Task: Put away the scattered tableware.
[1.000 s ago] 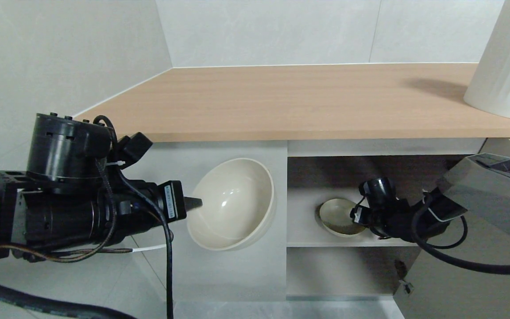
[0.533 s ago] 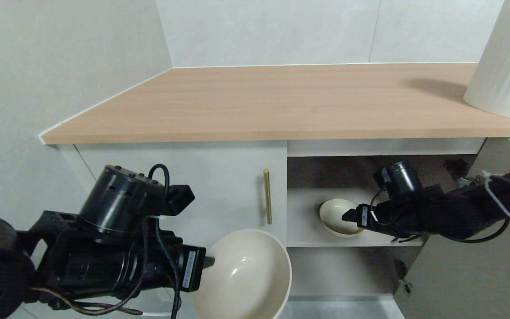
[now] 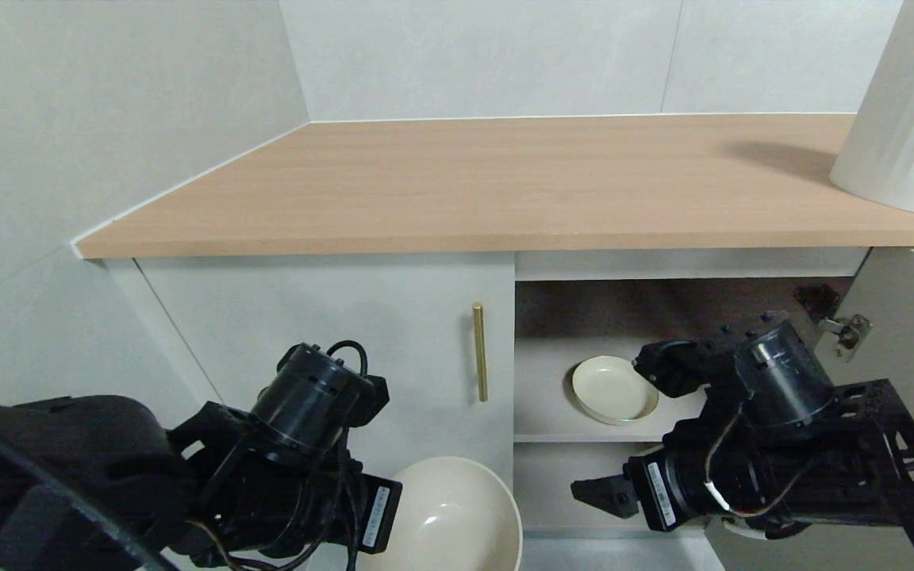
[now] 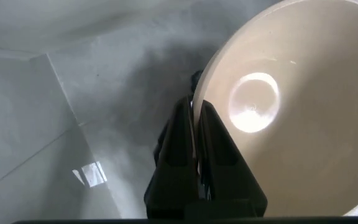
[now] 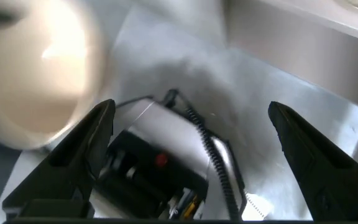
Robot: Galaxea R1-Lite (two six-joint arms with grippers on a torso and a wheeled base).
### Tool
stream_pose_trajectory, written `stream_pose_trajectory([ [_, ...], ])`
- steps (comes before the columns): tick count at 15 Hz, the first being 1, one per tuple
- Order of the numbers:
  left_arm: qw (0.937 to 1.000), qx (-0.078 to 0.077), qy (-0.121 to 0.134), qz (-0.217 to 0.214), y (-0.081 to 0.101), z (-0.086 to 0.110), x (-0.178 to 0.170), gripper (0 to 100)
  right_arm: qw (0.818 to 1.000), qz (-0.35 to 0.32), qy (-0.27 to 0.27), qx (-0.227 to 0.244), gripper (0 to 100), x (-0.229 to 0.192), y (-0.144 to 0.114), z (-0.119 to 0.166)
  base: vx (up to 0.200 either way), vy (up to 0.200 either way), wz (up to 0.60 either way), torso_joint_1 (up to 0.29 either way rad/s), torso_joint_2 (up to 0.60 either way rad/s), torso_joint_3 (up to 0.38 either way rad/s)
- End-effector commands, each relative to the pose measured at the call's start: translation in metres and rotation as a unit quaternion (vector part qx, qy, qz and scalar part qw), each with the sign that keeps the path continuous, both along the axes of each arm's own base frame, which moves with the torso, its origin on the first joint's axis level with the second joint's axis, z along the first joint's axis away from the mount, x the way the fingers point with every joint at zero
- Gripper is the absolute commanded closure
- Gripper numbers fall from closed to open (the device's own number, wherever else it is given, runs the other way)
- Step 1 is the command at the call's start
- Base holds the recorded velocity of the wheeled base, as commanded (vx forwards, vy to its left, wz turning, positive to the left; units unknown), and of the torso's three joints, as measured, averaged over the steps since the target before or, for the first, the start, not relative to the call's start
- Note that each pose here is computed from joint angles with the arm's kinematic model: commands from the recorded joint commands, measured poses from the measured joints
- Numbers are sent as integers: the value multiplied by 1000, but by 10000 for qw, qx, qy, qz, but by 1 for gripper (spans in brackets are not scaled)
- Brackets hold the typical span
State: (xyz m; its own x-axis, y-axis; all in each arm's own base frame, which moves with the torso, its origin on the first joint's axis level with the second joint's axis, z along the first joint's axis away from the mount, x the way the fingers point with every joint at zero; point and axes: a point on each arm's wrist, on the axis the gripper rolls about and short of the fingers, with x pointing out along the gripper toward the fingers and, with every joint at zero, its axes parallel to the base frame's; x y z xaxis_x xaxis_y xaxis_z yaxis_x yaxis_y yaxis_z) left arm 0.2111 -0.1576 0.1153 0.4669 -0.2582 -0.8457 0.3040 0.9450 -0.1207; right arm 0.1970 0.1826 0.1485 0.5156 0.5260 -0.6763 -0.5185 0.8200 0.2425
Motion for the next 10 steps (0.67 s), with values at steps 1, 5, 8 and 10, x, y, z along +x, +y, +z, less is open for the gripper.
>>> stream_pose_trajectory([
  [1, 9999, 74, 95, 95, -11, -11, 12, 100, 9991, 414, -67, 72, 0, -19, 8, 5, 0, 0, 0, 0, 0, 0],
  [5, 9991, -173, -184, 353, -26, -8, 16, 100, 9982, 587, 83, -92, 0, -20, 21, -8, 0, 0, 0, 0, 0, 0],
  [8, 9986, -305, -317, 291, -28, 1, 10, 100, 9985, 471, 141, -242, 0, -11, 32, -23, 0, 0, 0, 0, 0, 0],
  [10, 9986, -326, -360, 189, -31, 4, 4, 100, 9996, 211, -98, -142, 0, -5, 36, -25, 0, 0, 0, 0, 0, 0],
])
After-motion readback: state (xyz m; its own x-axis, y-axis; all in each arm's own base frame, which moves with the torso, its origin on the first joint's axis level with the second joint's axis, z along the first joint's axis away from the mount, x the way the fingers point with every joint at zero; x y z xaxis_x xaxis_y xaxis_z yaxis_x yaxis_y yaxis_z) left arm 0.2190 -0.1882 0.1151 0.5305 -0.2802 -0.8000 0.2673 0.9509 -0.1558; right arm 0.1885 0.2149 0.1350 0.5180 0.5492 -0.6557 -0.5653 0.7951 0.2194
